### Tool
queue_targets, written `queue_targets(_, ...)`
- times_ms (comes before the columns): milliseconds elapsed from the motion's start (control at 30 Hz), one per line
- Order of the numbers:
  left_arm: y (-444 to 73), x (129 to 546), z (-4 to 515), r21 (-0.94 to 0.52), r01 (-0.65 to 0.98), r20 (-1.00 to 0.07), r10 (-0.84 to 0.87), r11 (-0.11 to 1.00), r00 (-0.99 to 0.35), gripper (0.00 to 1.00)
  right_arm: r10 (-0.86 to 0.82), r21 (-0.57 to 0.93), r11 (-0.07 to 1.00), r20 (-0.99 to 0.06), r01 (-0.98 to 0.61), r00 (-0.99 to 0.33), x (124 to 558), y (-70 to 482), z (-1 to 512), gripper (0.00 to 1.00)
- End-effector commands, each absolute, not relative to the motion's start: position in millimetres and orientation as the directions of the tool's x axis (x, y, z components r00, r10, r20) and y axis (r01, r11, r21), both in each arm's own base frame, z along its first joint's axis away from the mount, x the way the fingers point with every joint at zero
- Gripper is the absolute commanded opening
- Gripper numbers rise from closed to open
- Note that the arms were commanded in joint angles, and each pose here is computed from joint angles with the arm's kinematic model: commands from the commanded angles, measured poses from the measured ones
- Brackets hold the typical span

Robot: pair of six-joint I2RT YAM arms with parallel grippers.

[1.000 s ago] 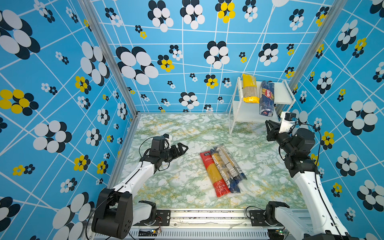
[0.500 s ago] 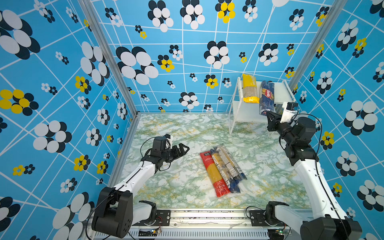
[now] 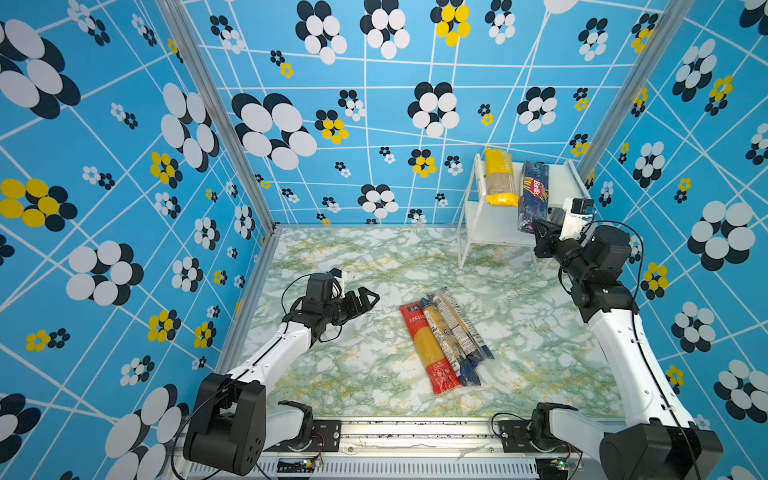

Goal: Place and organize the pasta boxes and bags onto the shelf

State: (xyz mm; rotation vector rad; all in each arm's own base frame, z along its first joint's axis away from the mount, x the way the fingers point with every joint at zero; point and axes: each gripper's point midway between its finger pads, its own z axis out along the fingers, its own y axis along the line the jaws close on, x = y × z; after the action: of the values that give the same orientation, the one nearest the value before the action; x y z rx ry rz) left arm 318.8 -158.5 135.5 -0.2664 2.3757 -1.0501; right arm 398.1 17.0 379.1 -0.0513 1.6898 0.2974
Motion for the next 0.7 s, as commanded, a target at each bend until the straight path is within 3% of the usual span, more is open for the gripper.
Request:
queue_targets(0,-162.0,326.3,145.8,-0.729,0.058,-0.413,-0.371,0.682,-0.832,0.99,0.122,0.152,0.965,-0.982,-0.213,-0.146,391.3,17.5,382.0,0.16)
queue_targets(667,-170.6,326.3,146.5,-0.729,0.074,-0.417,-0.355,0.681,-0.837,0.99,0.102,0.147,0.963,-0.974,-0.224,-0.201,373.7,22.0,363.3,0.17)
